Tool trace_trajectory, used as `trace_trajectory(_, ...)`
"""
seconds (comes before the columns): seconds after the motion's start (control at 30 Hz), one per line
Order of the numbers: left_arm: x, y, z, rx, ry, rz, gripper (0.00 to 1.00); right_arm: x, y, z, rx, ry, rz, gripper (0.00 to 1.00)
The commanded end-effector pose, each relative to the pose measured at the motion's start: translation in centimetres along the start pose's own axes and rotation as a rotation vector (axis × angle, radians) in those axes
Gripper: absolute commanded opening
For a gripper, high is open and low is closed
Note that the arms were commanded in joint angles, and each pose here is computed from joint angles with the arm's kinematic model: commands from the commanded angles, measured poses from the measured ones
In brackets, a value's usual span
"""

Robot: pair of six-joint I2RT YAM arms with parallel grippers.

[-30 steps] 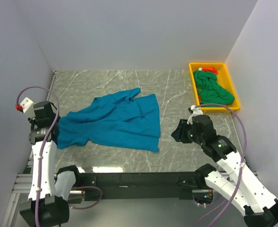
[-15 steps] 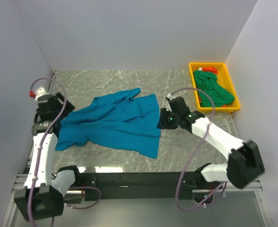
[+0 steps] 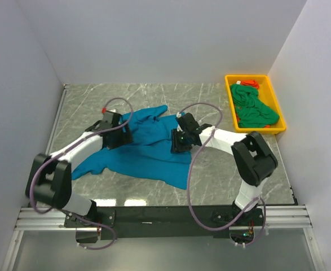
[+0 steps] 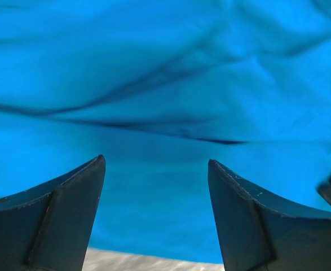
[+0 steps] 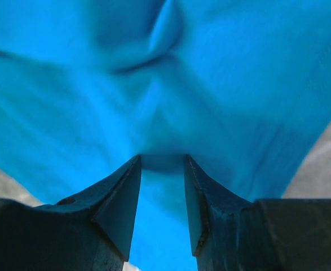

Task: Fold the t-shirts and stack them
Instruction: Flatten the tshirt out

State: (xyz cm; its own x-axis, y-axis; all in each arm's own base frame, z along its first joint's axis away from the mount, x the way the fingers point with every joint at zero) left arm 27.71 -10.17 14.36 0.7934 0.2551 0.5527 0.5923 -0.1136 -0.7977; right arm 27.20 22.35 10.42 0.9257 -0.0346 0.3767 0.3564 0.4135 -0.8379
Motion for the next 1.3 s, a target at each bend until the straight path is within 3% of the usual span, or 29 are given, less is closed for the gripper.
trace_trajectory(0.0, 1.0, 1.1, -3.8, -0.082, 0.010, -0.015, 0.78, 2.4, 1.0, 0.3, 0.015, 0.033, -0.048, 0.43)
trace_trajectory(0.13, -0.3, 4.5, -5.4, -0.057, 0.042, 0.067, 0.77, 2.8, 2.9, -2.1, -0.024, 0.118, 0.011, 0.42)
trace_trajectory(0.43, -1.0, 11.0, -10.0, -0.101, 0.050, 0.210, 0.75, 7.3, 3.4, -7.9, -0.106, 0.336, 0.002, 0.42)
trace_trajectory(0.73, 3.1, 15.3, -16.8, -0.246, 0.043, 0.208, 0.77, 15.0, 3.5, -12.5, -0.148, 0.446, -0.100, 0.43)
trace_trajectory(0.9, 7.3, 13.0, -16.9, -0.215, 0.044, 0.074, 0.81, 18.3, 0.7, -12.6, -0.168, 0.388, -0.193, 0.46)
trace_trajectory(1.03, 10.0, 7.6, -14.8, -0.176, -0.034, -0.040, 0.85, 18.0, -2.8, -11.3, -0.155, 0.352, -0.266, 0.50)
trace_trajectory(1.1, 10.0, 5.6, -13.4, -0.110, -0.055, -0.087, 0.97, 16.1, -4.4, -11.0, -0.173, 0.348, -0.275, 0.52)
trace_trajectory(1.2, 9.1, 0.1, -11.1, -0.077, -0.110, -0.156, 0.98, 12.6, -5.8, -10.3, -0.189, 0.338, -0.268, 0.56)
trace_trajectory(1.27, 6.2, -0.4, -8.6, -0.003, -0.135, -0.127, 0.97, 9.5, -5.8, -10.5, -0.228, 0.343, -0.230, 0.60)
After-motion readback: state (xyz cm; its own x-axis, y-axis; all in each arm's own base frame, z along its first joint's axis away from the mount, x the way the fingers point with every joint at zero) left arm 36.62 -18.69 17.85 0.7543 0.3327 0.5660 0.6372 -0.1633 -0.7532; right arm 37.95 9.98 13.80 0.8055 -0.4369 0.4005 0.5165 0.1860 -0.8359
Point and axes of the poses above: each gripper's point midway between its finger pads, its own y axis out along the fingers, its own z axis along the line the jaws close on, x = y × z, the point moved 8 cm from there along -y, back along the fingers, and after that the axes turned 6 degrees about y, right-handed, at the moved point
